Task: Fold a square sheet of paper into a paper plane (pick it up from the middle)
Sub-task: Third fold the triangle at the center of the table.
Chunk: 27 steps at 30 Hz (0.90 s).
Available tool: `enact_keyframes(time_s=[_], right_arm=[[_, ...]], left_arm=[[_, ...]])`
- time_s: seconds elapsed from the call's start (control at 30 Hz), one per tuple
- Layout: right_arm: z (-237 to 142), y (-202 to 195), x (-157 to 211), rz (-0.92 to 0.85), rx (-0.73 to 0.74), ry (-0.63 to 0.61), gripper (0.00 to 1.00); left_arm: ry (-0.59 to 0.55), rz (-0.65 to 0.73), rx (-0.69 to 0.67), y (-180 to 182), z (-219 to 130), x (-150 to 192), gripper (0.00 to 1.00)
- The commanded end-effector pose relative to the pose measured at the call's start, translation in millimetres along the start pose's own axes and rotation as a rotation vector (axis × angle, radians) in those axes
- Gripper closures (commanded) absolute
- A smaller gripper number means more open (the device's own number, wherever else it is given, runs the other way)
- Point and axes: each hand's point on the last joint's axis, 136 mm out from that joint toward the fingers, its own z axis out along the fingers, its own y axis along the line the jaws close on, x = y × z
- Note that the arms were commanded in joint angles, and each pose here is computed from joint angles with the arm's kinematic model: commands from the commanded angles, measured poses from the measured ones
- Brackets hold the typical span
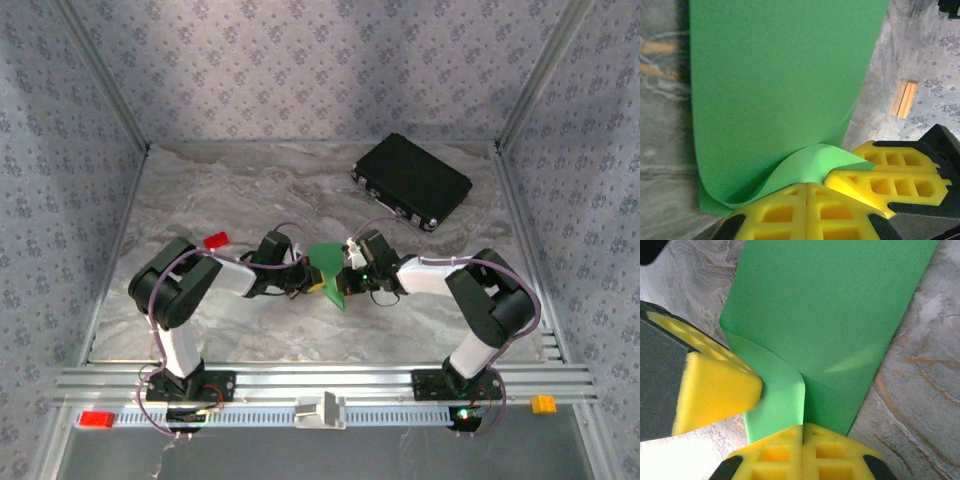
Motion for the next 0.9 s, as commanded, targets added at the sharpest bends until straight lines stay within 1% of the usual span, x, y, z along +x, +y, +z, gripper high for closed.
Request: enact_keyframes(time_s=[0.0, 0.2, 0.3, 0.4, 0.5, 0.63, 0.73, 0.87], right_arm=[[-4, 0, -2, 0.014, 0.026, 0.010, 0.92], [-29, 8, -23, 0.033, 0.023, -0.047, 0.75], [-43, 17, -28, 0.034, -0.018, -0.060, 0.71], [-46, 36, -23, 0.023, -0.109, -0.021, 0.71], [-40, 54, -10, 0.005, -0.180, 0.038, 0.76], [-27, 58, 5, -0.007, -0.177, 0.094, 0.86], [-20, 58, 10, -0.011, -0.167, 0.113, 0.88], [-12, 57, 14, -0.014, -0.156, 0.137, 0.90]], left_arm=[[0.018, -0.028, -0.096, 32, 3, 10, 1.00], [0.011, -0.019, -0.095, 29, 2, 9, 1.00], [0.006, -0.014, -0.089, 26, 1, 7, 1.00], [0.001, -0.008, -0.084, 24, 0, 7, 1.00], [-0.002, -0.007, -0.081, 22, 0, 6, 1.00], [-0.006, -0.008, -0.079, 21, 0, 5, 1.00], [-0.008, -0.008, -0.079, 21, -1, 5, 1.00], [-0.006, -0.005, -0.076, 20, 0, 5, 1.00]])
